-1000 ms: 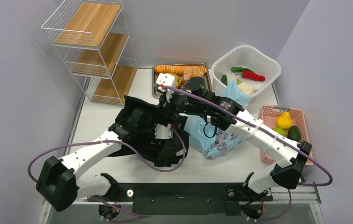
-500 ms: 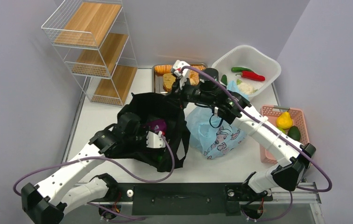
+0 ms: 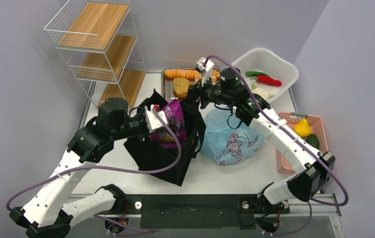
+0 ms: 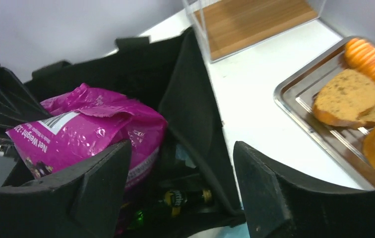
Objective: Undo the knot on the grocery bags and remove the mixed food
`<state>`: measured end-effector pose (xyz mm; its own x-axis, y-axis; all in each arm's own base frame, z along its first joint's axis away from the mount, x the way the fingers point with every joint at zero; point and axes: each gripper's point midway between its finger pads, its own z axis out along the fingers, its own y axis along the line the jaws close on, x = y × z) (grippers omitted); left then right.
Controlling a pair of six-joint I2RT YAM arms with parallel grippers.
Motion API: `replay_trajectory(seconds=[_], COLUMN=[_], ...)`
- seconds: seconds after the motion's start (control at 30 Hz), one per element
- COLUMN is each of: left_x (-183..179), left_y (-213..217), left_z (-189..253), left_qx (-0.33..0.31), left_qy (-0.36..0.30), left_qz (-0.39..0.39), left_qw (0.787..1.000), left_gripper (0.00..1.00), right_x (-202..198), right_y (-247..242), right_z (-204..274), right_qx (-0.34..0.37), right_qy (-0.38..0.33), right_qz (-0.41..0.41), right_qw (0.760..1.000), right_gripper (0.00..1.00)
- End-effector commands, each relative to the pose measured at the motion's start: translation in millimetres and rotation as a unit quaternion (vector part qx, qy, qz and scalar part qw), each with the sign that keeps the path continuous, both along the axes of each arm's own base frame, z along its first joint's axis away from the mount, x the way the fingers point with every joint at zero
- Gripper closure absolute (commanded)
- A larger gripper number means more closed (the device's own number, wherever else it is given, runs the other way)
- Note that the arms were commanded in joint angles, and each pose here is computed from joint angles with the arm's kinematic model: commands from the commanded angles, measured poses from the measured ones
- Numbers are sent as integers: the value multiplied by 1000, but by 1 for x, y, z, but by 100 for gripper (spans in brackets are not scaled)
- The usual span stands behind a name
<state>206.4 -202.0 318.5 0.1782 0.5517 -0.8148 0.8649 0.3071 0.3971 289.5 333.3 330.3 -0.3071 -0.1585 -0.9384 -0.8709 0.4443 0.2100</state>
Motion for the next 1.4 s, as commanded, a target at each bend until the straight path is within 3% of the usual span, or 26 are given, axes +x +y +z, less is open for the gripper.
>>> replay_trajectory(seconds=[0.0, 0.23, 0.43, 0.7, 0.77, 0.83, 0.87, 0.93, 0.97, 1.0, 1.07, 1.1, 1.17, 1.27, 1.33, 1.37], left_x=[25, 51, 47, 32, 37, 47, 56, 72, 77, 93, 116, 119, 131, 108, 83, 74], left_y=[-11, -6, -19, -29, -30, -28, -26, -22, -20, -16, -1, 7, 18, 1, -19, -19], left_z=[83, 137, 174, 210, 213, 215, 215, 213, 216, 206, 202, 210, 202, 187, 168, 167], left_qx=[-125, -210, -264, -316, -320, -326, -331, -330, -330, -317, -295, -292, -227, -158, -93, -47], left_qy=[-53, -64, -73, -70, -67, -63, -60, -55, -59, -55, -70, -86, -119, -160, -215, -275], left_qz=[36, 71, 35, -11, -6, 12, 31, 65, 79, 115, 178, 197, 220, 120, 40, 16], left_qw=[990, 973, 961, 946, 945, 943, 941, 940, 939, 940, 936, 932, 941, 967, 971, 960], left_gripper=[100, 100, 100, 100, 100, 100, 100, 100, 89, 67, 37, 34, 31, 30, 29, 29], right_x=[5, -3, -18, -32, -45, -57, -63, -63, -58, -51, -23, -6, 22, 36, 39, 40], right_y=[-13, -39, -23, -5, 1, 6, 8, 6, 3, 0, -14, -26, -41, -55, -57, -57], right_z=[66, 139, 108, 113, 119, 123, 128, 137, 146, 151, 161, 164, 165, 172, 172, 172], right_qx=[75, 186, 160, 166, 186, 203, 210, 226, 244, 262, 300, 316, 335, 354, 359, 361], right_qy=[-15, -12, 36, 51, 67, 80, 77, 81, 84, 105, 134, 135, 150, 159, 168, 172], right_qz=[-19, -23, 17, 60, 81, 97, 106, 100, 89, 70, 18, -11, -64, -95, -101, -102], right_qw=[997, 982, 986, 983, 977, 971, 969, 966, 962, 957, 944, 939, 928, 917, 912, 911], right_gripper=[26, 20, 14, 15, 24, 50, 77, 100, 100, 100, 100, 100, 100, 100, 100, 100])
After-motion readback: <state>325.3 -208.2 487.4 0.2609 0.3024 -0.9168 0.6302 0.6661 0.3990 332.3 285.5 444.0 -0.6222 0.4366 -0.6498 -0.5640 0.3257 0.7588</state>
